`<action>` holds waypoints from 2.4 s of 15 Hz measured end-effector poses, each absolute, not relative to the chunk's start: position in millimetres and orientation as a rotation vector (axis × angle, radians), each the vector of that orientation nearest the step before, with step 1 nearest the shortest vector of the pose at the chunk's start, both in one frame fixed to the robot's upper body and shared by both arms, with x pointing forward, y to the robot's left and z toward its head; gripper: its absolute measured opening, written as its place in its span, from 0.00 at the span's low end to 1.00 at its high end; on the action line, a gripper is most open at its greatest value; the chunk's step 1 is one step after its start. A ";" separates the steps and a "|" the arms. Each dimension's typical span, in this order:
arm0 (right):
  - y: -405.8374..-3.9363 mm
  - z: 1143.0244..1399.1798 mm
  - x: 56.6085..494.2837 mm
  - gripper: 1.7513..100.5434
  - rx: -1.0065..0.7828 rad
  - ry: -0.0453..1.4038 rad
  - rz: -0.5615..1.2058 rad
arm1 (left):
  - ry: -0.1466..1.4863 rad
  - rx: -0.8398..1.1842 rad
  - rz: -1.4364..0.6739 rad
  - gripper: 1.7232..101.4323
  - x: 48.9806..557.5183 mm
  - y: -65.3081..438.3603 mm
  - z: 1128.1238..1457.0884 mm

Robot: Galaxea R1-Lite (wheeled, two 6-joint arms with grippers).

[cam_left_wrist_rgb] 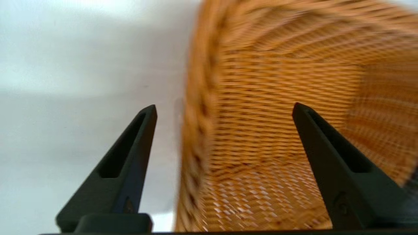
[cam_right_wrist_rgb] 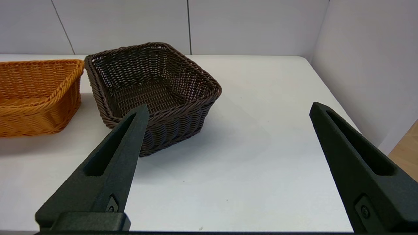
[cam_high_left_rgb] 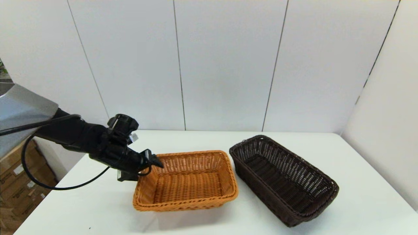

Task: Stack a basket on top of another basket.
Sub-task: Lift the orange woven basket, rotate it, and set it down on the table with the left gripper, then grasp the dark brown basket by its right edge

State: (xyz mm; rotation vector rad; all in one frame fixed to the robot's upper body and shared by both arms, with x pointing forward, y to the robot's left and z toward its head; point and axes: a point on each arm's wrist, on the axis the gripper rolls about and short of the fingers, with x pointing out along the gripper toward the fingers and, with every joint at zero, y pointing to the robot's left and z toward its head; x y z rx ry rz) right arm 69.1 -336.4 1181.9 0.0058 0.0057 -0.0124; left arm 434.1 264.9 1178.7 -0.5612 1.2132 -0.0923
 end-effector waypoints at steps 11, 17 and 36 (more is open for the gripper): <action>-336.4 1181.9 69.1 0.97 0.006 0.006 -0.012 | 0.960 -0.508 -0.250 0.93 338.3 272.2 1291.0; -336.4 1181.9 69.1 0.97 0.006 0.006 -0.012 | 0.789 -0.317 -0.422 0.95 230.4 286.3 1308.0; -336.4 1181.9 69.1 0.97 0.006 0.006 -0.012 | 0.442 -0.192 -0.326 0.96 82.7 326.1 1222.1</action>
